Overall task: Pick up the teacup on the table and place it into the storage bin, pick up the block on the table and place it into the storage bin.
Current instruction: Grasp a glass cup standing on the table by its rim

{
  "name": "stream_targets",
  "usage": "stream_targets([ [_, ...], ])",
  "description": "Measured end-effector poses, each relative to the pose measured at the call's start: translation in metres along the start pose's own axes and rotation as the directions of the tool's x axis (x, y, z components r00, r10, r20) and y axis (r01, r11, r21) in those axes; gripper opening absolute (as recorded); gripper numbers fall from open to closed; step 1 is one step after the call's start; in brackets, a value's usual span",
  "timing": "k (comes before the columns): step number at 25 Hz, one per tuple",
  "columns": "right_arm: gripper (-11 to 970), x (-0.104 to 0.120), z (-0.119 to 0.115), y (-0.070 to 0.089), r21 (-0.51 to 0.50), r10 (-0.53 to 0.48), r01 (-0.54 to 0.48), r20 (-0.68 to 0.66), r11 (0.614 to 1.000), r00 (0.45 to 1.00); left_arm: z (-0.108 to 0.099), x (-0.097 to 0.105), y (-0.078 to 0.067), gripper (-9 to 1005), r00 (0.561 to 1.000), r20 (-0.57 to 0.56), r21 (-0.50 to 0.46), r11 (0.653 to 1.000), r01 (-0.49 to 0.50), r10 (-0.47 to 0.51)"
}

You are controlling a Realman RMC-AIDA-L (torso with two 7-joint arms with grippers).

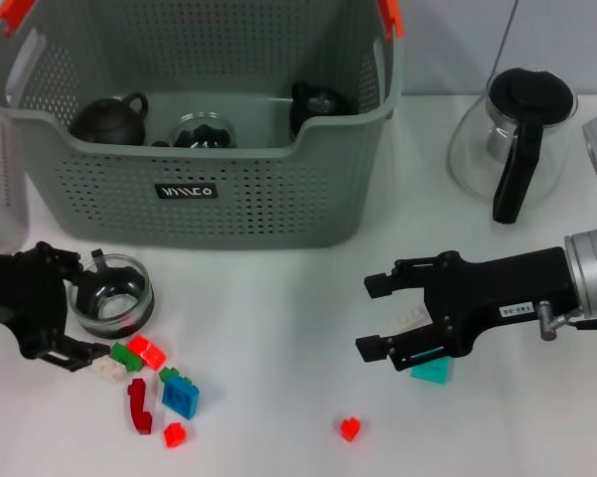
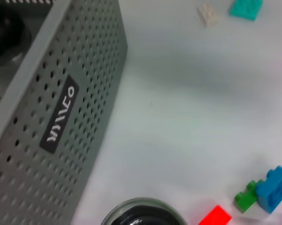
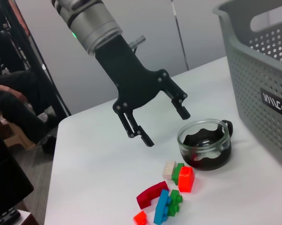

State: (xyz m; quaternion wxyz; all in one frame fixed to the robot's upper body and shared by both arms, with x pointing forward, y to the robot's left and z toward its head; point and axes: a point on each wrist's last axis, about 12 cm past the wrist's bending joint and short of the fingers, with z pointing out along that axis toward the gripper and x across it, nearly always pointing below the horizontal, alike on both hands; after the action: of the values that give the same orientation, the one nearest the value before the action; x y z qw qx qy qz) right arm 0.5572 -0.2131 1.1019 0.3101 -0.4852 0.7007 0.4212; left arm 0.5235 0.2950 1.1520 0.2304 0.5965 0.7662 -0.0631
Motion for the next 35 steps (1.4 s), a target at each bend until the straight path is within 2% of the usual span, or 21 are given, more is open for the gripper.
stream_targets([
  [12, 916, 0.003, 0.004, -0.001, 0.019, 0.017, -0.017, 0.009, 1.000, 1.000, 0.021, -0.008, 0.010, 733, 0.982, -0.160, -0.004, 0.995, -0.097, 0.095],
  [20, 912, 0.004, 0.007, -0.001, 0.023, 0.028, -0.028, 0.014, 0.999, 1.000, 0.030, -0.011, 0.014, 717, 0.974, -0.189, 0.017, 0.992, -0.126, 0.127],
  [35, 911, 0.004, 0.010, -0.001, 0.025, 0.039, -0.039, 0.020, 0.999, 0.999, 0.044, -0.017, 0.012, 685, 0.961, -0.211, 0.059, 0.984, -0.168, 0.177],
])
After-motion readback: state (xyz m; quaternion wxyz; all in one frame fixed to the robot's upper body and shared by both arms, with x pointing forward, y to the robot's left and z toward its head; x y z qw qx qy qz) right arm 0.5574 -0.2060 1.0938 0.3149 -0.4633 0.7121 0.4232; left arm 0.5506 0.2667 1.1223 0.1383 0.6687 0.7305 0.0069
